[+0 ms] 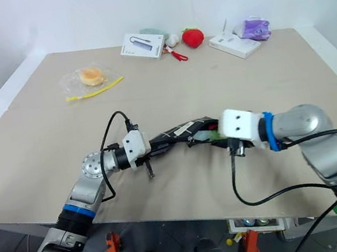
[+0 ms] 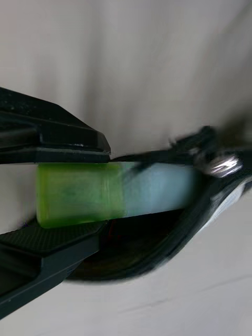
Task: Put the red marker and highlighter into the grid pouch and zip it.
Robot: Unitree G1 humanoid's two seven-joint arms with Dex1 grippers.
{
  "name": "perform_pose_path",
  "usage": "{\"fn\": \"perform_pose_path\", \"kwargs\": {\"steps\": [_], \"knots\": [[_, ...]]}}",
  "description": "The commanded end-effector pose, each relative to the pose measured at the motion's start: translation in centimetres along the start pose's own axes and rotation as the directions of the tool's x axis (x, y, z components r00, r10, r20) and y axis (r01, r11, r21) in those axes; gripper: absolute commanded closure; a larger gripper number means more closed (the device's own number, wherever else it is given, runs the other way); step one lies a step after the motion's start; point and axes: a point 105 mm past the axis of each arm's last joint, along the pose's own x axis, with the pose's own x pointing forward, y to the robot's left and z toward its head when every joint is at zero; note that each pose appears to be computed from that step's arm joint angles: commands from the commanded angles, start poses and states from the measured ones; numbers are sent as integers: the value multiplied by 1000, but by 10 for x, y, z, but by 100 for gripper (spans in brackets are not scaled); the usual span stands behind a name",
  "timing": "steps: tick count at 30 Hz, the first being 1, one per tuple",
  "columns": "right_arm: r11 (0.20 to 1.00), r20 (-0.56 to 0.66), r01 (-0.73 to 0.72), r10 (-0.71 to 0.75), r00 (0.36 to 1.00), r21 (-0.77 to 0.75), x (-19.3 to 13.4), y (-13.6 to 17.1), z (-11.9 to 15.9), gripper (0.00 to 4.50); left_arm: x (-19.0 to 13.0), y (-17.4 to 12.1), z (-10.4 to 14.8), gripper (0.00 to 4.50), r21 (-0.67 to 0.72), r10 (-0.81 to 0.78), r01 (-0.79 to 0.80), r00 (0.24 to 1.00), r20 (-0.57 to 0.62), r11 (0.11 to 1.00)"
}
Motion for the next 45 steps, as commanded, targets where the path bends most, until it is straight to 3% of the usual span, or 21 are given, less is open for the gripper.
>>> {"fn": "perform_pose_path", "kwargs": {"steps": [1,8,9,15,23,27,28,33,43,45], "knots": [[992,63,-24,32,997,-128,9,2,24,342,6,4,15,450,38,-5,3,999,48,999],[994,93,-4,14,996,-109,13,-1,30,342,6,5,16,450,37,-2,0,999,51,999],[997,98,4,4,995,-83,10,-3,29,262,6,5,16,450,36,-1,0,999,51,999],[994,200,73,-87,976,75,-19,-20,43,7,4,4,15,450,25,3,-5,999,49,1000],[995,188,39,-56,980,93,-24,-15,46,7,5,4,15,450,14,6,-7,999,51,1000],[997,113,-15,6,994,77,-20,-4,35,132,5,4,16,450,14,10,-11,999,54,1000],[997,98,-21,14,995,71,-19,-2,33,199,5,4,16,450,13,11,-12,998,54,1000],[998,70,-28,24,997,59,-18,0,27,441,3,4,16,450,11,16,-17,999,52,1000],[997,84,6,-12,996,78,-24,-10,26,447,2,5,16,450,16,24,-25,999,47,1000],[990,21,83,-86,996,115,-40,-24,9,447,1,6,16,450,17,25,-26,999,47,1000]]}}
